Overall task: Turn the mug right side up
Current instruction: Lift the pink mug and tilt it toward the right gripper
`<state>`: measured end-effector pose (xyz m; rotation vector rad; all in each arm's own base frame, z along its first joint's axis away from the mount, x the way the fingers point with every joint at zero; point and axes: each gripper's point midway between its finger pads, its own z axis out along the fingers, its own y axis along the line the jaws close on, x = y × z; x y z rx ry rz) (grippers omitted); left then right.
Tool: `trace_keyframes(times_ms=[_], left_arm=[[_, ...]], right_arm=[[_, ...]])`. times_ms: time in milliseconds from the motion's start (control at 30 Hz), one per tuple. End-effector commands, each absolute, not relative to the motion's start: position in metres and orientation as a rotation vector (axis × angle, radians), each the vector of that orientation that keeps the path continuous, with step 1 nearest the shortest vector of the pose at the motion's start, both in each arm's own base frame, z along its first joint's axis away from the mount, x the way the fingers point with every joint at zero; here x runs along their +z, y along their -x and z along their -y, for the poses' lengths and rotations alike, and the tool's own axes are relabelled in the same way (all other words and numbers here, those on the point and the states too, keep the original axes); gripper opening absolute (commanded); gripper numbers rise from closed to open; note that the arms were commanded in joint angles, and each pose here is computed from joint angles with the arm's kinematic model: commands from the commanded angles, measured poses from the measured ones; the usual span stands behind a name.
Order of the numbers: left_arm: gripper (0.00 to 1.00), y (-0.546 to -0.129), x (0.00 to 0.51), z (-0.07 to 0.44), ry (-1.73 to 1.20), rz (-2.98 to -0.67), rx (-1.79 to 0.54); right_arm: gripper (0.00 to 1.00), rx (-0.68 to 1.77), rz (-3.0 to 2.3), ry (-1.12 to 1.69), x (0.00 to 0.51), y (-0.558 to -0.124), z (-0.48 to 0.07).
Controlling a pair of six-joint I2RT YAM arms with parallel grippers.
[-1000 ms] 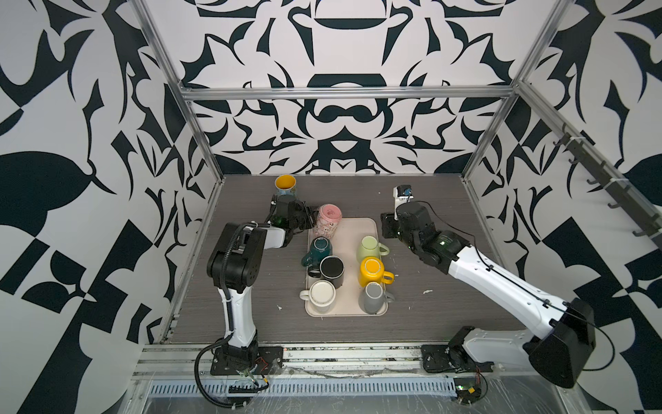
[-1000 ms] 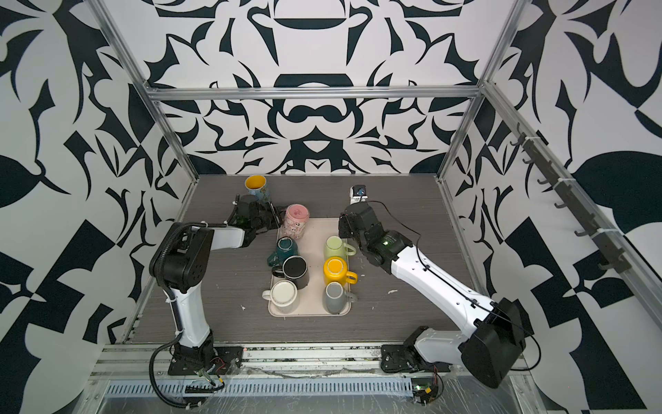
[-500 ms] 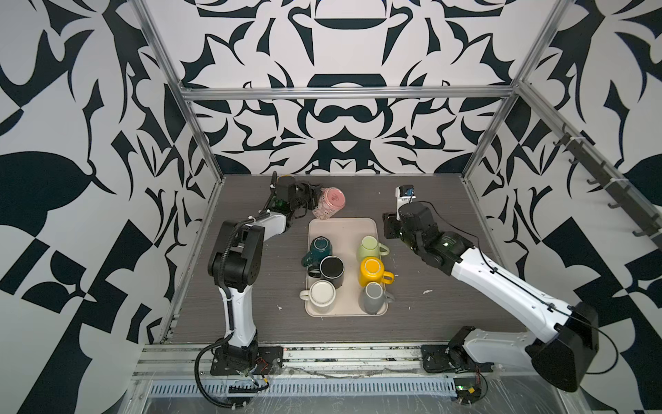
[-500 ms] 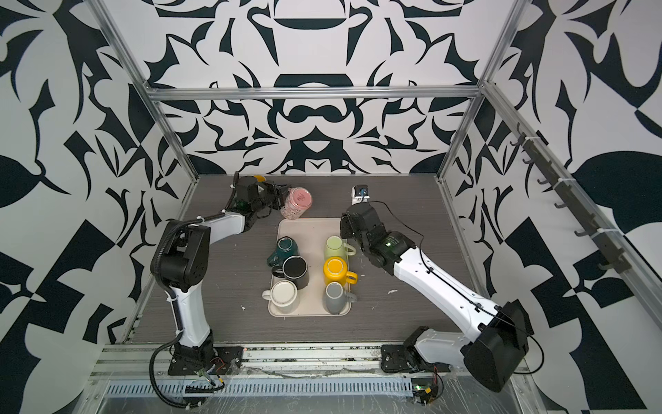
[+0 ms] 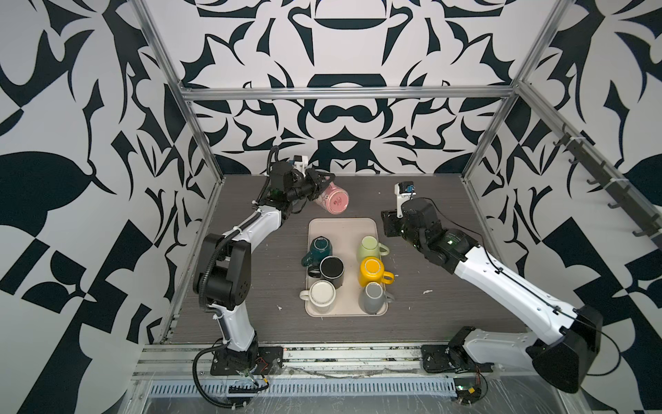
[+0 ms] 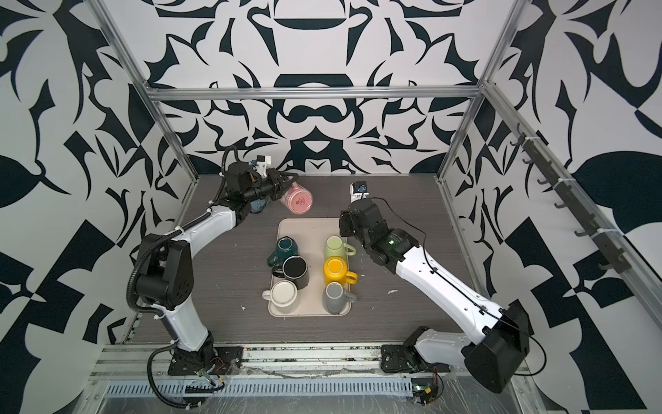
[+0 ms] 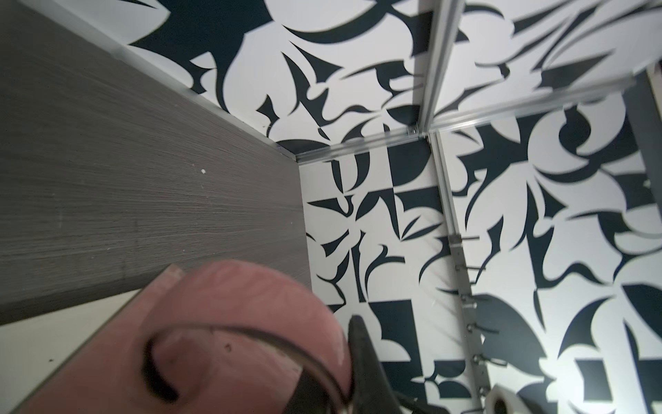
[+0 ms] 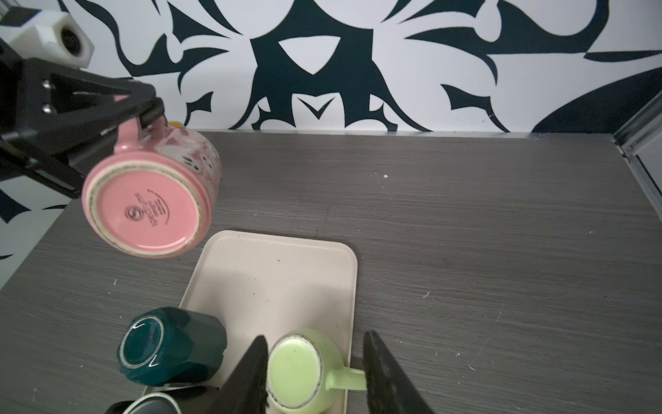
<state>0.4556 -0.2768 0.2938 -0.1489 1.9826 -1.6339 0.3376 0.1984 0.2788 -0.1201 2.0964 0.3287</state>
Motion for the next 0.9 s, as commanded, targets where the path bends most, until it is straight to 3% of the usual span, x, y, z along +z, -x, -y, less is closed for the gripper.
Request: trace_keyframes(times_ms=[0, 167, 867], left_arm=[[0.0, -0.413, 0.343, 0.288, -0.261, -1.873, -1.438], [0.0, -0.38, 0.342, 0.297, -0.497, -1.845, -1.102], [0.0, -0.315, 0.361, 0.294, -0.826, -1.304, -0.301]], right_arm=[[0.46, 0.386, -2.065, 0.177, 0.308, -0.338, -0.209], [0.47, 0.429, -2.078, 0.246, 0.322, -0.336, -0.219], [0.53, 0.739, -2.039, 0.425, 0.386, -0.322, -0.257]])
